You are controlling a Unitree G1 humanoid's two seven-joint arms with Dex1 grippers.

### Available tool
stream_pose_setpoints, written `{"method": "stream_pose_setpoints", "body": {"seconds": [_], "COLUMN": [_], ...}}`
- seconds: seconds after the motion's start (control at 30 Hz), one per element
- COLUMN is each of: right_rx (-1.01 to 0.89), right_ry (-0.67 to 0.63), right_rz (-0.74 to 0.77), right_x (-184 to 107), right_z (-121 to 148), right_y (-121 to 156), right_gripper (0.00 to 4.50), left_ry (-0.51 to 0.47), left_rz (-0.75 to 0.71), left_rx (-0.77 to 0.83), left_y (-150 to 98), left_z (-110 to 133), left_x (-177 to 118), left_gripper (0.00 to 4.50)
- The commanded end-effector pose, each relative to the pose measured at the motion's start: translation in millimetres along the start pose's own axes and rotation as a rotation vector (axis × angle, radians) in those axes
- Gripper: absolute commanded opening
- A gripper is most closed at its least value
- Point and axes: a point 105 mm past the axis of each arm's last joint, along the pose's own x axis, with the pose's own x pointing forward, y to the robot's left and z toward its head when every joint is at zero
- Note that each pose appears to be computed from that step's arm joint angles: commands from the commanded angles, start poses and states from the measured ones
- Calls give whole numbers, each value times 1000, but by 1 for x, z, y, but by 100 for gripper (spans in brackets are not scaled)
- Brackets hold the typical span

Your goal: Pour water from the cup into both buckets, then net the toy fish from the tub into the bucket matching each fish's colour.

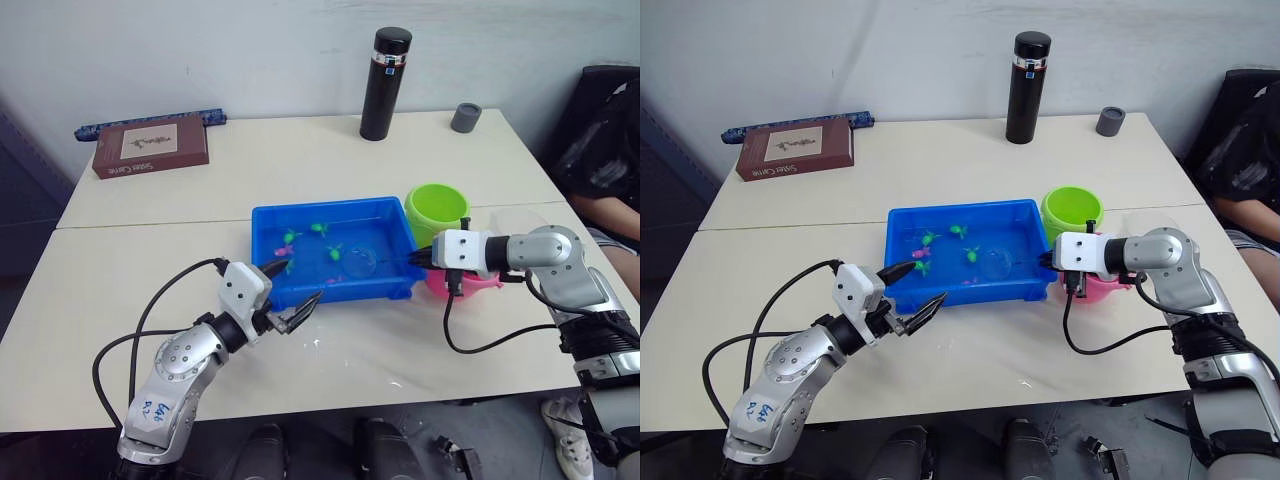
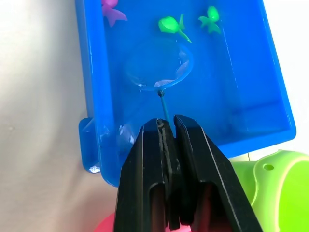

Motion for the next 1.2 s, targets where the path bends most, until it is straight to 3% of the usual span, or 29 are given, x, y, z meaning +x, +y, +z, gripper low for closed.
{"method": "stream_pose_setpoints", "body": {"seconds": [0.03,1.2], "right_rx": [-12,221], "right_ry": [-26,-184], "right_rz": [11,78], "right_x": [2,36], "right_z": [9,49], "right_y": [-3,19], "right_gripper": [0,0], "left_ry": [-41,-38], "left_rz": [-9,7], "left_rx": [20,12], "left_y": [-4,-8], "left_z": [11,7], "left_x": [-2,-4], "left_gripper": [445,445]}}
